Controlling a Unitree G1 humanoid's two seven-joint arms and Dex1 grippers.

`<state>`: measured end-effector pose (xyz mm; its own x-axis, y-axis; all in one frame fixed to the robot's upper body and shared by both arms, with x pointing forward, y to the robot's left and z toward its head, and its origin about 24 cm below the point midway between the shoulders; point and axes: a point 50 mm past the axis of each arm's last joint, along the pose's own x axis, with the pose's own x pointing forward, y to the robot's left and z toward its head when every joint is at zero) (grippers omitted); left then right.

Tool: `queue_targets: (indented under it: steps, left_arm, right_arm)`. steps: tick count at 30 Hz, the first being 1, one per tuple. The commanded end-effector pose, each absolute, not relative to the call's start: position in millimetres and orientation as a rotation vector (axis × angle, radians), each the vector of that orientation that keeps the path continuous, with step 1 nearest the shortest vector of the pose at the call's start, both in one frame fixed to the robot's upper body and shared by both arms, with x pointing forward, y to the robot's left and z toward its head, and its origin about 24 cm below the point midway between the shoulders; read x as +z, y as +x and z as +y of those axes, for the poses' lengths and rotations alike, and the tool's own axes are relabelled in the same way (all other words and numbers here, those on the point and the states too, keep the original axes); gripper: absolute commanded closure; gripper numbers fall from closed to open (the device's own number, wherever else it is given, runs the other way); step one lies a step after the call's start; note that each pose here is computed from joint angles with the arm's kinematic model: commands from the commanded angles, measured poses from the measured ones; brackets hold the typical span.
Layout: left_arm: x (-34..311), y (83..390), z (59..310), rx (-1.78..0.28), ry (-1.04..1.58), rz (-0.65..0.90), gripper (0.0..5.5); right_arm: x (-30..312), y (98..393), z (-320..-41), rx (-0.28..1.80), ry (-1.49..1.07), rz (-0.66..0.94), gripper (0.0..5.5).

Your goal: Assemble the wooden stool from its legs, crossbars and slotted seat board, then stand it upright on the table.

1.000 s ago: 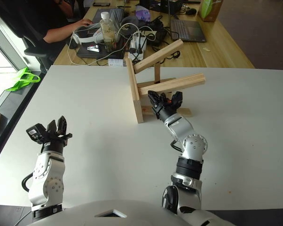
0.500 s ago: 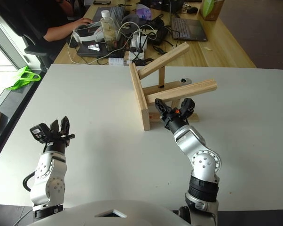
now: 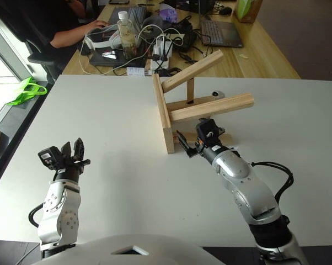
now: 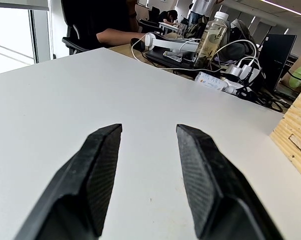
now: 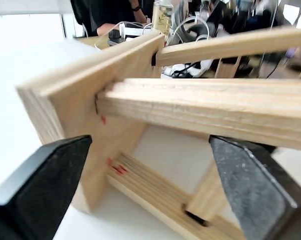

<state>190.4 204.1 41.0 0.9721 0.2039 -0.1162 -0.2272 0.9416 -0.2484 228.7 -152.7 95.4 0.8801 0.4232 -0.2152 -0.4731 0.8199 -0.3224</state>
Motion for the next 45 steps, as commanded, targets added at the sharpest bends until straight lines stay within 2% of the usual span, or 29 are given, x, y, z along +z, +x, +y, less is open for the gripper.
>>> queue_targets:
  steps: [1,6,10,15,23,24,28,32,38,45]
  left_arm:
    - [39.9,189.8,203.3,0.228,-0.25,0.088,3.47]
    - [38.8,190.7,201.9,0.227,-0.254,0.088,3.47]
    - [38.8,192.8,201.4,0.222,-0.256,0.086,3.47]
    - [39.6,194.7,201.4,0.216,-0.253,0.081,3.47]
    - [39.5,195.3,200.9,0.214,-0.253,0.083,3.47]
    - [39.5,195.6,200.4,0.213,-0.254,0.083,3.47]
    - [41.6,197.8,199.6,0.207,-0.253,0.077,3.47]
    - [42.3,198.2,199.6,0.208,-0.253,0.074,3.47]
    - [42.3,198.2,200.3,0.212,-0.254,0.073,3.47]
    - [42.8,199.9,200.9,0.21,-0.254,0.071,3.47]
  right_arm:
    - [125.1,219.7,-129.4,0.606,-1.297,-0.579,1.14]
    - [114.2,223.1,-126.8,0.514,-1.543,-0.74,1.14]
    - [102.2,239.7,-122.9,0.485,-1.689,-0.773,1.14]
    - [87.5,259.5,-132.3,0.469,-1.823,-0.665,1.14]
    - [86.7,273.3,-145.1,0.411,-1.859,-0.542,1.14]
    - [86.7,277.5,-145.1,0.396,-1.849,-0.522,1.14]
    - [80.1,287.8,-135.8,0.404,-1.686,-0.401,1.73]
    - [73.9,283.9,-124.0,0.466,-1.382,-0.291,2.36]
    - [69.3,277.0,-118.1,0.528,-1.211,-0.194,3.26]
    - [79.7,276.9,-117.5,0.509,-1.135,-0.194,3.34]
